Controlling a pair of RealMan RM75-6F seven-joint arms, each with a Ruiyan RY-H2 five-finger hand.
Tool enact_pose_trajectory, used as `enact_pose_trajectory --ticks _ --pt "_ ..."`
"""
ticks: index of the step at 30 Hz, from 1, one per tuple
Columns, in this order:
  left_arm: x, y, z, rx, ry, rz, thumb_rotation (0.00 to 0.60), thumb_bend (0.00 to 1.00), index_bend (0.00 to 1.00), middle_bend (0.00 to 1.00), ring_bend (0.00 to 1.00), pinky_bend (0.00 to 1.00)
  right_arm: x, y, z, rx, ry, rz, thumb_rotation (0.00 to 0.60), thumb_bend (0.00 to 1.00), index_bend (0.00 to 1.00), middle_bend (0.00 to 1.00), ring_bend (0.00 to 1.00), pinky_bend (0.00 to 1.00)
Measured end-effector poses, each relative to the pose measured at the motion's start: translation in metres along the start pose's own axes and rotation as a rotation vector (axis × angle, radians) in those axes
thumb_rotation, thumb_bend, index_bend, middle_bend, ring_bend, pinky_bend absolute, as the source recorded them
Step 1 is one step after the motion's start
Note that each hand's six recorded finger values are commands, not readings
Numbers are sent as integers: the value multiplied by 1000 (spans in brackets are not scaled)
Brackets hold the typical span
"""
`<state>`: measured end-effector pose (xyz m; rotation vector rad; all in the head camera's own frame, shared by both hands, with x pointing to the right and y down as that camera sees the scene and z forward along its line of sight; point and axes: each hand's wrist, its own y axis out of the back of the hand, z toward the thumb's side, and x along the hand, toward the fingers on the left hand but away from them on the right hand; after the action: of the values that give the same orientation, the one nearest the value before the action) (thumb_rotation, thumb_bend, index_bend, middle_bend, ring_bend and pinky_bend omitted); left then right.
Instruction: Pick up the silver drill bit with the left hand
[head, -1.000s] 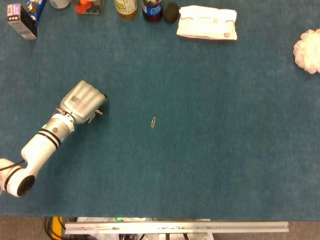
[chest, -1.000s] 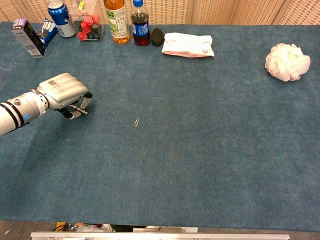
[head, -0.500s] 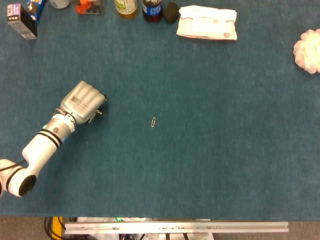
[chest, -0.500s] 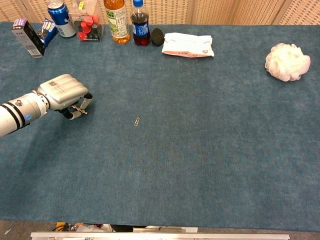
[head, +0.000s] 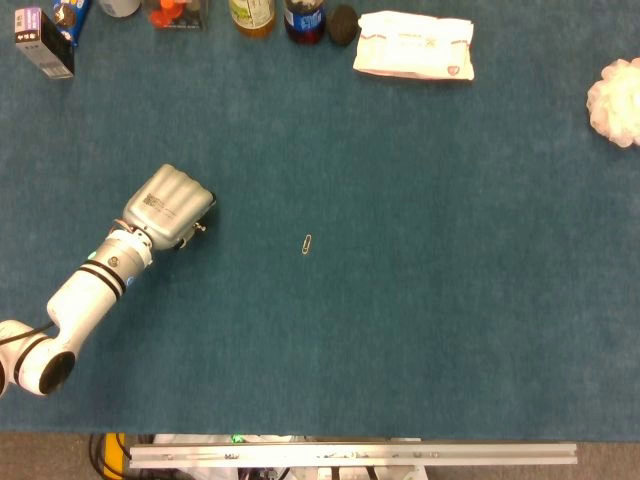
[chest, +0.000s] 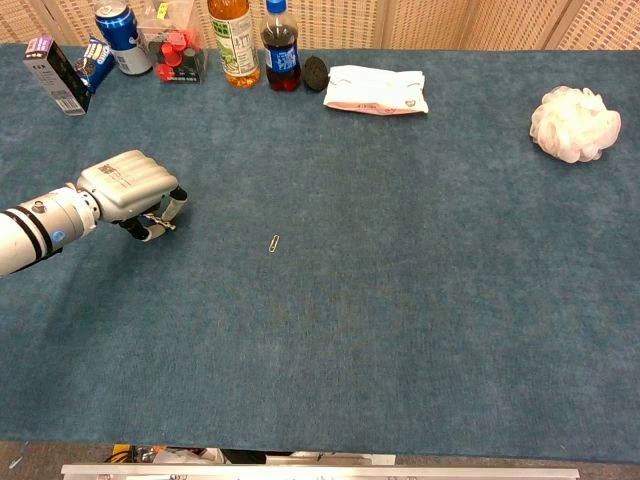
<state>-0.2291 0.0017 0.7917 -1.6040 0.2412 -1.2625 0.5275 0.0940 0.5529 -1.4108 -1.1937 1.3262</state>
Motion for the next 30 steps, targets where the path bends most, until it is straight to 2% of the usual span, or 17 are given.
enact_pose_trajectory --ticks 7,13,22,30 --pt "-1 4 2 -62 4 7 600 341 599 979 948 935 2 2 0 -2 1 -7 600 289 393 379 364 477" --pt "-6 15 4 -155 1 17 600 341 602 980 948 935 2 3 0 -6 8 -10 600 289 392 379 364 477" --pt "-16 45 20 -359 -48 23 600 341 600 981 950 937 -1 -1 0 -16 16 0 600 289 392 379 364 477" --pt "-5 65 47 -545 -95 6 600 341 603 981 950 937 -3 -3 -1 -29 22 9 600 289 392 379 364 477"
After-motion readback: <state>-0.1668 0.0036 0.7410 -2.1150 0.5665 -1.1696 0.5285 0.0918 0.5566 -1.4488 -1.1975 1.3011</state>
